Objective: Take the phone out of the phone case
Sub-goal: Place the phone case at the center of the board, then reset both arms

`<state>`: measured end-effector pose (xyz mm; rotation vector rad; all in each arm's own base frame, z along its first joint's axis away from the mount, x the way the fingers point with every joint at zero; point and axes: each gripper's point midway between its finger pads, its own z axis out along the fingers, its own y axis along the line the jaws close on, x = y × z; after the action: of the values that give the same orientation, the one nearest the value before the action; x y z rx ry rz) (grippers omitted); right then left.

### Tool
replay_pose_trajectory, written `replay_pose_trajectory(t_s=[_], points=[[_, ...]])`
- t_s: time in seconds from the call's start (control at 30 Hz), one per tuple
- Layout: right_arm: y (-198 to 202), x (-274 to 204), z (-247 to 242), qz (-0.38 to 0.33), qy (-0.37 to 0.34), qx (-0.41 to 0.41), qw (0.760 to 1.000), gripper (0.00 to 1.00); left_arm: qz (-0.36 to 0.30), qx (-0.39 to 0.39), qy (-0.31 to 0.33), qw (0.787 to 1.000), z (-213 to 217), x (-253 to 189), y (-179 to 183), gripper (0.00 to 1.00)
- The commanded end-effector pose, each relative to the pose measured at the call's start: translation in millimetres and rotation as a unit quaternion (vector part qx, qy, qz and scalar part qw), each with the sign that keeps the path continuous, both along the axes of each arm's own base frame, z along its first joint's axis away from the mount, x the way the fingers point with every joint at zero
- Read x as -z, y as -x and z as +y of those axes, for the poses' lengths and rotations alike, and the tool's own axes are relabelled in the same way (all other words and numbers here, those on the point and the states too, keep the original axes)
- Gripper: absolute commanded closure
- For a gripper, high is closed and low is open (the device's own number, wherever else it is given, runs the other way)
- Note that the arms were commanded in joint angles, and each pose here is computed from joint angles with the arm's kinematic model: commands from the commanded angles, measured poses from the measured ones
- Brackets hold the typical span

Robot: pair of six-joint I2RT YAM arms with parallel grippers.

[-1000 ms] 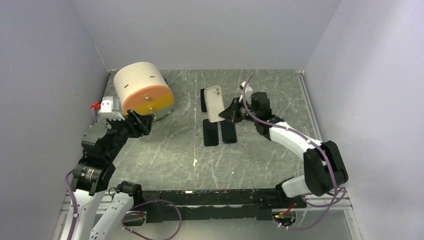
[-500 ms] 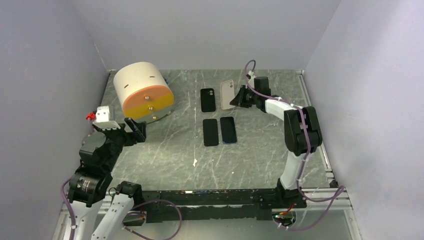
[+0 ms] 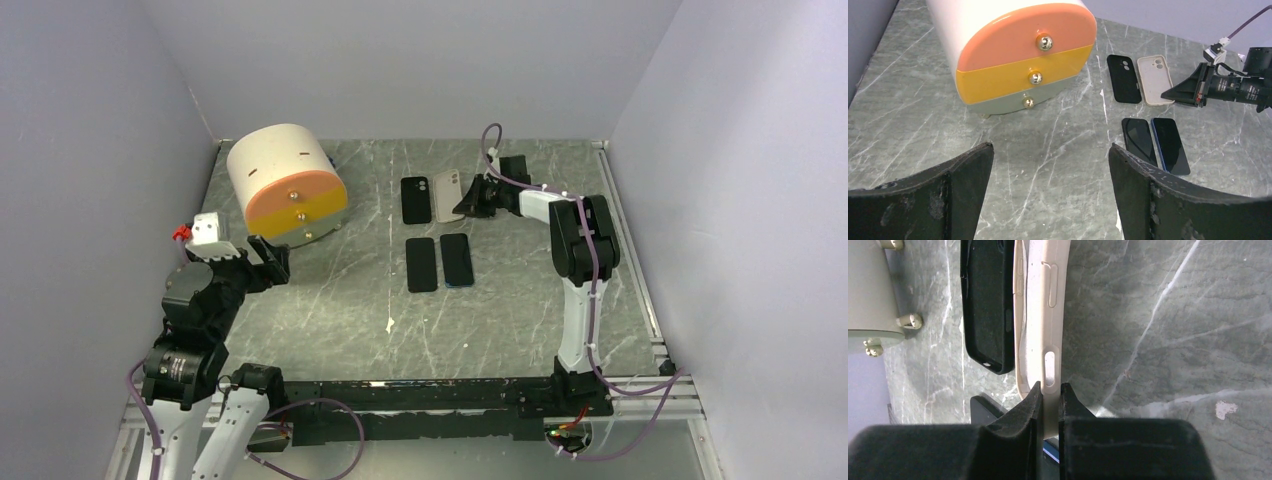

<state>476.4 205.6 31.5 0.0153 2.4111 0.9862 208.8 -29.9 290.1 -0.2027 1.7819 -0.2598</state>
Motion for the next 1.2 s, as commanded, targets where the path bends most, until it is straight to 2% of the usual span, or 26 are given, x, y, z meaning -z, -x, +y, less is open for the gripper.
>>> replay_pose_trajectory(t_s=[0.0, 0.2, 0.57, 0.7, 0.73, 0.8, 1.03, 1.17], points=[[-10.2, -10.3, 7.1, -0.012, -0.017, -0.003, 1.0, 0.88, -0.016, 0.011, -0.002, 1.0, -2.8, -7.0, -0.6, 0.12], [-13.1, -3.7, 3.4, -0.003, -0.011, 0.007, 1.0, 0.64, -0.014, 0.011, -0.002, 1.0, -2.6, -6.2, -1.2, 0.12], [-3.4, 4.0, -25.8, -0.004, 0.043, 0.049, 0.998, 0.33, -0.012, 0.01, -0.002, 1.0, -2.3, -5.4, -2.0, 0.12], [0.5, -10.0, -41.2, -0.024, 0.062, 0.067, 0.996, 0.22, -0.012, 0.009, -0.003, 1.0, -1.9, -5.0, -2.5, 0.12], [2.7, -13.7, -44.9, -0.029, 0.065, 0.071, 0.995, 0.18, -0.011, 0.01, -0.003, 1.0, -2.0, -4.8, -2.6, 0.12], [7.1, -24.4, -53.5, -0.042, 0.069, 0.084, 0.993, 0.02, -0.01, 0.01, -0.003, 1.0, -2.1, -4.3, -2.6, 0.12], [35.8, -82.8, -95.1, -0.106, 0.08, 0.132, 0.982, 0.01, -0.011, -0.006, -0.013, 1.0, 5.3, -9.4, 0.9, 0.1], [58.2, -117.7, -133.1, -0.135, 0.123, 0.198, 0.963, 0.01, -0.014, -0.019, -0.019, 1.0, 11.3, -15.9, 8.4, 0.07]])
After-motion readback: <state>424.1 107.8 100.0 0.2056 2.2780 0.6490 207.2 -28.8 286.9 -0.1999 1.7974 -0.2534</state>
